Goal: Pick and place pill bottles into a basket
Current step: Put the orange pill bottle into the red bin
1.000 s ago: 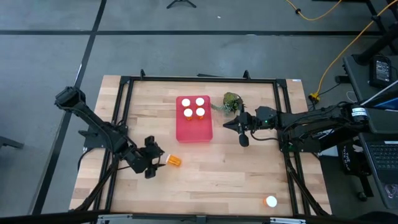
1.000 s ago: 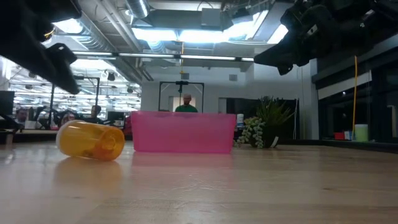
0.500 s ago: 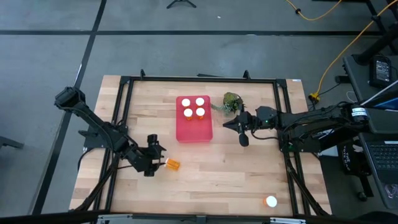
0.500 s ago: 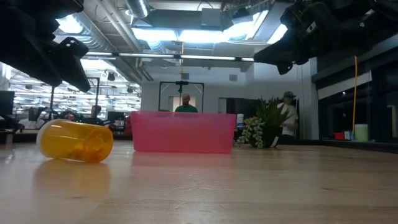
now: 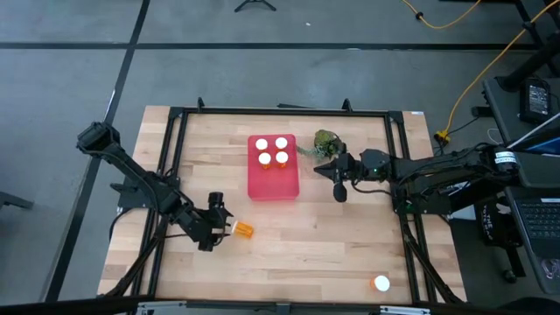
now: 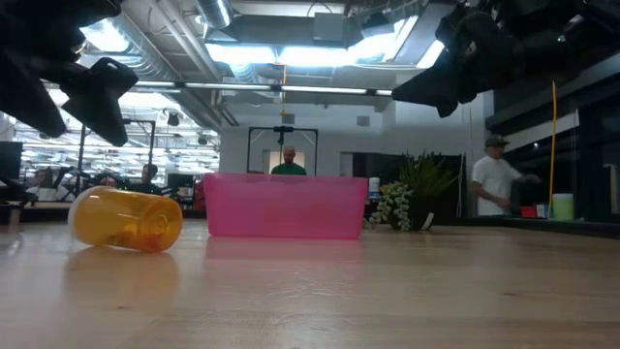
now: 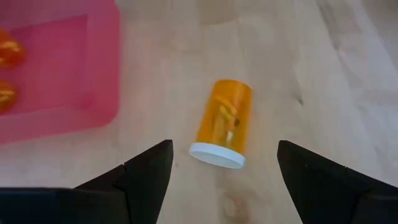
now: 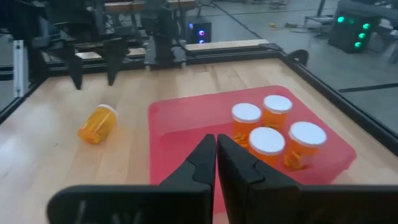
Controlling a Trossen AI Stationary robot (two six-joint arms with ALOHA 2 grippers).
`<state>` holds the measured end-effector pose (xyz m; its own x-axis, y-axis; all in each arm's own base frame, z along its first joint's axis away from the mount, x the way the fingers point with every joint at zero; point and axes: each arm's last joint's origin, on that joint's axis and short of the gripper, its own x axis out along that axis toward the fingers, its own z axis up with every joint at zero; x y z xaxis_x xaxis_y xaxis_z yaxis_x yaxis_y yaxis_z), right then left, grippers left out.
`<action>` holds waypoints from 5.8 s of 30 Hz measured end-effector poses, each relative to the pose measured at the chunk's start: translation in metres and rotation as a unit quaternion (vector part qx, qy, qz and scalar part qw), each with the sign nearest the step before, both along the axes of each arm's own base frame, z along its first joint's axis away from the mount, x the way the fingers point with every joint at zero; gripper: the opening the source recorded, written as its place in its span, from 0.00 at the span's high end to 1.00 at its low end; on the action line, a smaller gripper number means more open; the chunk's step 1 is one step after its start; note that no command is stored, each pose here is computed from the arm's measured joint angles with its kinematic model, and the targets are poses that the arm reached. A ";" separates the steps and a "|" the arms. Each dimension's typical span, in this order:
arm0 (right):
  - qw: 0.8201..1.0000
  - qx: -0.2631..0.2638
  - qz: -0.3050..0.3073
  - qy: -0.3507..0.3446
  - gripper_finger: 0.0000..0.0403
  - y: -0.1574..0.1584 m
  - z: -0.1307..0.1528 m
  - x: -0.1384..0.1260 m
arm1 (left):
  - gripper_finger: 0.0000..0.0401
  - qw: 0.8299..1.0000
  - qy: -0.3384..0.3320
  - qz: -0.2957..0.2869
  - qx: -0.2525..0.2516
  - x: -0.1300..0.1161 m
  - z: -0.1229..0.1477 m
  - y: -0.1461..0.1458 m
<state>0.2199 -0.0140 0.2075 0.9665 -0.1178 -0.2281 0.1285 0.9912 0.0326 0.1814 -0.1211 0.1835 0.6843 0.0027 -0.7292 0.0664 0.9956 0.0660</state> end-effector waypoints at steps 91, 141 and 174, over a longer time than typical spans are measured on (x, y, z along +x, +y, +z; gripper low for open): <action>0.999 0.049 0.001 0.015 0.95 0.006 -0.004 -0.001 | 0.35 0.971 0.237 -0.035 -0.001 0.069 -0.043 0.005; 0.999 0.050 0.000 0.003 0.95 0.006 -0.002 0.000 | 0.47 0.949 0.307 -0.005 0.075 0.088 0.026 0.019; 0.995 0.036 0.041 -0.085 0.95 0.021 0.016 0.003 | 0.47 0.803 0.216 -0.141 0.537 0.115 0.055 0.031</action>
